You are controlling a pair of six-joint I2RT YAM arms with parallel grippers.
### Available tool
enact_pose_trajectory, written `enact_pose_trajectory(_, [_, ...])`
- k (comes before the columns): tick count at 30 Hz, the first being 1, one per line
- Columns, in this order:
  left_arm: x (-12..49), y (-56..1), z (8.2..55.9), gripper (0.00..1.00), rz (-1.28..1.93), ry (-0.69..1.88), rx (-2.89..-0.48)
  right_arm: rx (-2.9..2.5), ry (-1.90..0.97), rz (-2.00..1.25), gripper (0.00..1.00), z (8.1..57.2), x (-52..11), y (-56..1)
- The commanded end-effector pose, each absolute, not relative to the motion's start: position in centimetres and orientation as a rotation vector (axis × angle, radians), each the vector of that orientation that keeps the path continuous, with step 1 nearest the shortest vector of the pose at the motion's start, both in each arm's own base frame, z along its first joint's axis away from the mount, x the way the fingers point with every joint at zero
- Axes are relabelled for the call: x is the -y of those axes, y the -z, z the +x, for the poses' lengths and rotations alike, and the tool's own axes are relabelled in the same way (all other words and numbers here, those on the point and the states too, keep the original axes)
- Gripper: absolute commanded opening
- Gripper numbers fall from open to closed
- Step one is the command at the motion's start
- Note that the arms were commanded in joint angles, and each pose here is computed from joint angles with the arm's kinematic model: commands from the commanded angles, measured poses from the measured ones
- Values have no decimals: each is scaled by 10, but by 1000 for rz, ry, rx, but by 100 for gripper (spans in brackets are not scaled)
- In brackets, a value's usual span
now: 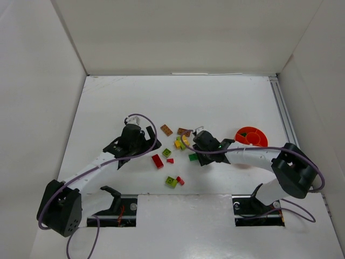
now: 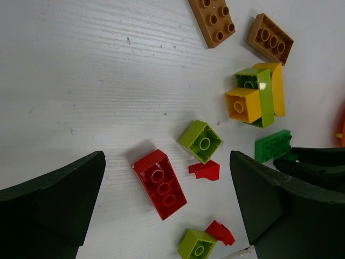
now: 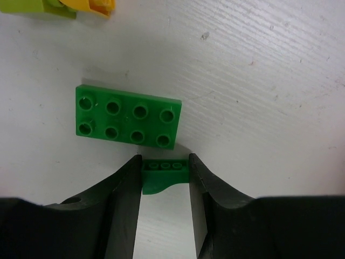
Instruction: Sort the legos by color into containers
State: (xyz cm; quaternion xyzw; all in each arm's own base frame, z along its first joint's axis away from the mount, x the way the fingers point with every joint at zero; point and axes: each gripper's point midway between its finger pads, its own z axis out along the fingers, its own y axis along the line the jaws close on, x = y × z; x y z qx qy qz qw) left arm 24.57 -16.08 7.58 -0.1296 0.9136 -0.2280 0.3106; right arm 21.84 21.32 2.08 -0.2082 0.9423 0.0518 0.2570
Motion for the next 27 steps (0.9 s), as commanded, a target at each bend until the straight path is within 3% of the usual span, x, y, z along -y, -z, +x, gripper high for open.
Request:
enact_pose_trajectory(1, [164, -91, 256, 100, -328, 624, -2366, -2618, -82, -569, 27, 201, -199, -19])
enact_pose_trajectory(13, [180, -118, 284, 100, -242, 653, -2304, -2449, -47, -482, 27, 232, -184, -101])
enact_pose_trajectory(20, [188, -136, 302, 100, -184, 656, -2252, -2314, 71, -249, 27, 287, -114, -165])
enact_pose_trajectory(27, [193, -132, 307, 100, -137, 661, -2258, -2301, 161, -97, 30, 309, -49, -174])
